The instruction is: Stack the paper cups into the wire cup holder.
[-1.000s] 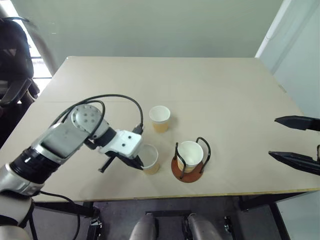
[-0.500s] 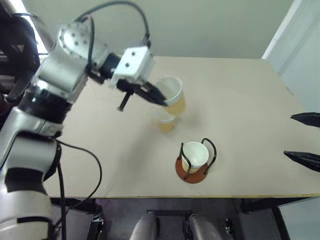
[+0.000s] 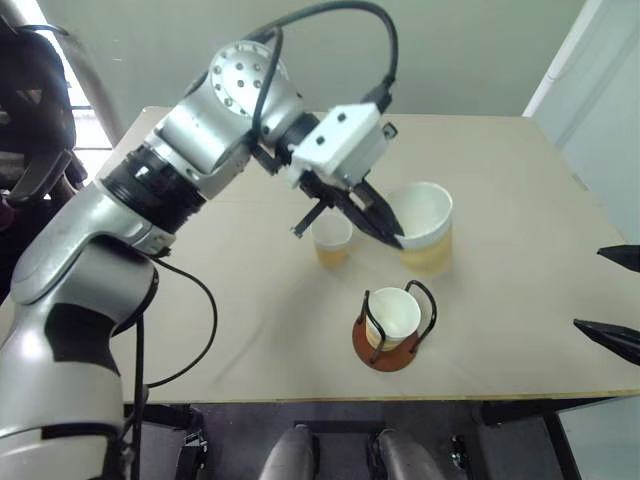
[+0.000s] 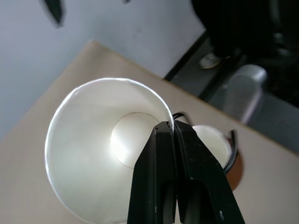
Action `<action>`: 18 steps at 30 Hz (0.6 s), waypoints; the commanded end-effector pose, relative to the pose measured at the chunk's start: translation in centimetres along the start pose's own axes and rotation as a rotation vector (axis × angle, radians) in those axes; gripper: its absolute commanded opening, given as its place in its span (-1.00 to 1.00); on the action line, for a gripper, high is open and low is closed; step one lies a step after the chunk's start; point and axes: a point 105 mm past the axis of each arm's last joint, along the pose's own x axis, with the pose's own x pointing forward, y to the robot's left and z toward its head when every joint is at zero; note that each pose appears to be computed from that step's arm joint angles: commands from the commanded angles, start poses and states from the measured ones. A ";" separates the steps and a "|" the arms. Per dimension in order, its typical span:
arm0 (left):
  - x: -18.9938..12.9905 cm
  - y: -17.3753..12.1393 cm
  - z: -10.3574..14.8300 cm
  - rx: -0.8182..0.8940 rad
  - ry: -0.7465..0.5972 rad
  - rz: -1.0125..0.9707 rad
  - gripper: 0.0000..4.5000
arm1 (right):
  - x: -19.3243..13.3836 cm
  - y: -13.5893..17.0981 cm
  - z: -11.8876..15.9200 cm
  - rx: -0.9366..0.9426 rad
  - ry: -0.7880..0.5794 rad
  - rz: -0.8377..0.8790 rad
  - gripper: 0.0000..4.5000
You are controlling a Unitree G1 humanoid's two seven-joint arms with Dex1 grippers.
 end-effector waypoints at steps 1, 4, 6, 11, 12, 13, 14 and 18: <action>0.3 -0.7 0.2 0.038 0.038 -0.085 -0.98 | -0.4 0.0 0.7 -0.038 -0.011 -0.028 1.00; 0.8 -1.0 -0.1 0.030 0.041 -0.113 -0.98 | -0.4 0.0 0.7 -0.041 -0.008 -0.028 1.00; 1.0 -0.9 -0.1 0.030 0.030 -0.121 -0.98 | -0.3 0.0 0.7 -0.043 -0.007 -0.028 1.00; 1.8 -0.6 -0.6 0.016 0.020 -0.132 -0.98 | -0.1 -0.1 0.8 -0.051 -0.003 -0.031 1.00; 1.9 -0.6 -0.8 0.014 0.022 -0.135 -0.98 | -0.1 -0.1 0.8 -0.052 -0.003 -0.034 1.00; 2.1 -0.7 -0.9 0.008 0.024 -0.141 -0.98 | 0.0 -0.1 0.7 -0.053 -0.002 -0.038 1.00; 2.2 -0.8 -1.1 0.005 0.025 -0.147 -0.98 | -0.1 -0.1 0.7 -0.053 -0.002 -0.042 1.00; 2.5 -1.0 -1.8 -0.012 0.036 -0.154 -0.98 | -0.1 0.0 0.6 -0.053 0.002 -0.055 1.00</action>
